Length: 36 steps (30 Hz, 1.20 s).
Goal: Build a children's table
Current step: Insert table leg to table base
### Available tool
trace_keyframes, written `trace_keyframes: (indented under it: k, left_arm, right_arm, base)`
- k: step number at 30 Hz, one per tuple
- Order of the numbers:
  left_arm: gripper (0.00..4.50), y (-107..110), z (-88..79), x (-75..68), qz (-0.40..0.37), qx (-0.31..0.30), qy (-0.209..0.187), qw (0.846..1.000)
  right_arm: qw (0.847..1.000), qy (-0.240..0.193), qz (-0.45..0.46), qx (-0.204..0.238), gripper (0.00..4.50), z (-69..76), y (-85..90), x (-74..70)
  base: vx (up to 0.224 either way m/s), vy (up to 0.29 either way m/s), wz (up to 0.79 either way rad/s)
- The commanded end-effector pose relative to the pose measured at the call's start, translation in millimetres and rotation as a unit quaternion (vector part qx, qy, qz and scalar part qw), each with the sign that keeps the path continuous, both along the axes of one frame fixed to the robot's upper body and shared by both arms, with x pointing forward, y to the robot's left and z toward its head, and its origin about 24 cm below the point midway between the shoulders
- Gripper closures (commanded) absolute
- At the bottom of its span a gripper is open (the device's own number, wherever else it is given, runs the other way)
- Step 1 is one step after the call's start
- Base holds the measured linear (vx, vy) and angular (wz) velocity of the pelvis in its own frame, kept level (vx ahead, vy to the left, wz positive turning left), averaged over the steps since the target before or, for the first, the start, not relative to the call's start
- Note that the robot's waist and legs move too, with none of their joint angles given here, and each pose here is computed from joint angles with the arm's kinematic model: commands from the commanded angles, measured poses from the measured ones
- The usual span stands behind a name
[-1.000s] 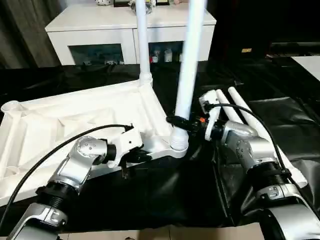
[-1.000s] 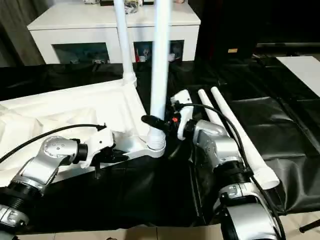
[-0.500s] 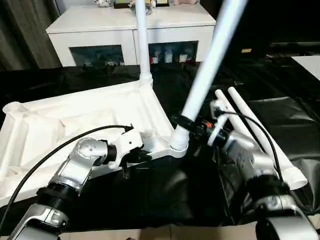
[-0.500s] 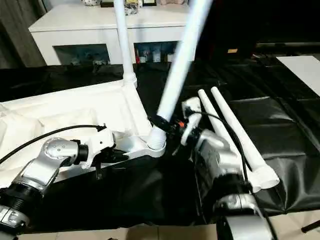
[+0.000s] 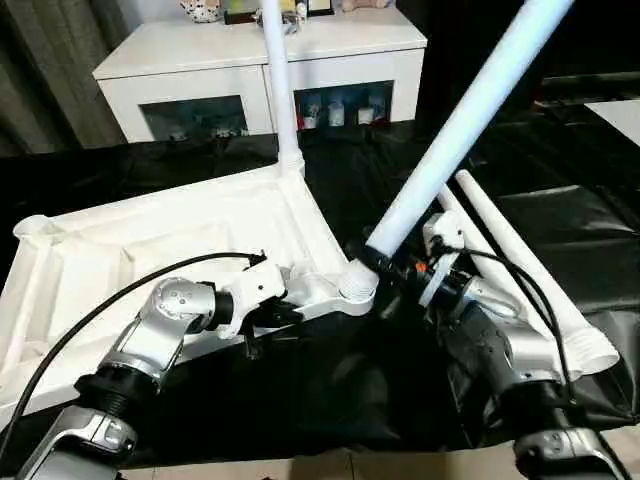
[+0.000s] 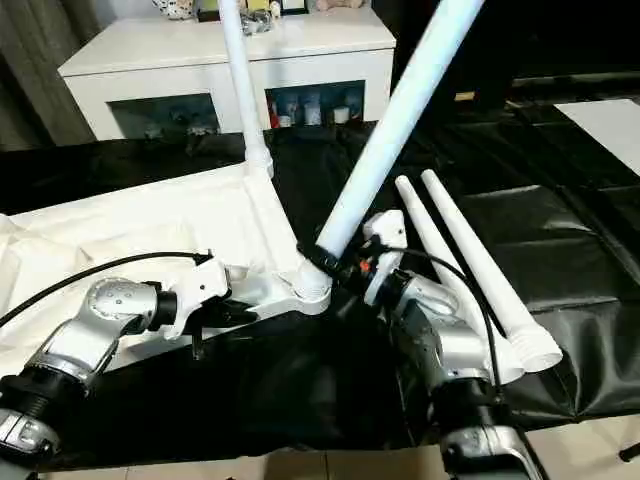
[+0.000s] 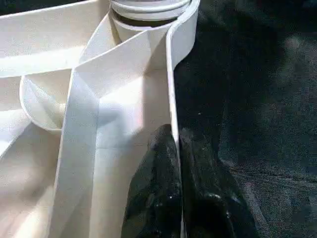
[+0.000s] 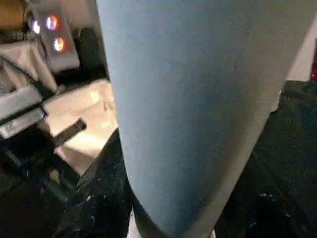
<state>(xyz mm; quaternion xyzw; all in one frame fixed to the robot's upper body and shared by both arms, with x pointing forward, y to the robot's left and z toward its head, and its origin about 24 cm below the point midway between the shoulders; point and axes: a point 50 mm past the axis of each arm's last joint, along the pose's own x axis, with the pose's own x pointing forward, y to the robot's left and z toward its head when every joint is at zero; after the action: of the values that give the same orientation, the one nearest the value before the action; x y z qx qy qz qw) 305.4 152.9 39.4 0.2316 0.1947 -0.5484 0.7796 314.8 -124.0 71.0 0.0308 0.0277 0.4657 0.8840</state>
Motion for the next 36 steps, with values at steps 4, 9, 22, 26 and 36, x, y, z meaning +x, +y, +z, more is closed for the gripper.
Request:
trace_keyframes:
  k: [4,9,22,26,36]
  left_arm:
    - [4.50,2,-8.0,-2.4,0.002,0.029,0.004,1.000]
    - [4.50,3,-9.9,-5.1,0.003,0.029,0.006,1.000]
    - [4.50,2,-11.9,-6.2,0.005,0.030,0.006,1.000]
    - [4.50,2,-12.6,-5.7,0.005,0.032,0.005,0.999]
    - [4.50,2,-12.4,-4.1,0.010,0.031,0.002,0.999]
  right_arm:
    - [0.991,0.061,0.084,-0.089,2.68,-18.7,16.7,-6.5]
    - [0.978,0.097,0.128,-0.133,2.68,-20.2,18.4,-4.6]
    - [0.958,0.193,0.130,-0.167,2.68,-42.9,7.7,1.8]
    - [0.956,0.197,0.124,-0.180,2.68,-50.3,6.3,1.0]
    - [0.956,0.209,0.108,-0.175,2.68,-66.7,5.7,-6.3]
  base:
    - [0.000,0.000,0.00]
    - [0.000,0.000,0.00]
    - [0.000,0.000,0.00]
    - [0.000,0.000,0.00]
    - [0.000,0.000,0.00]
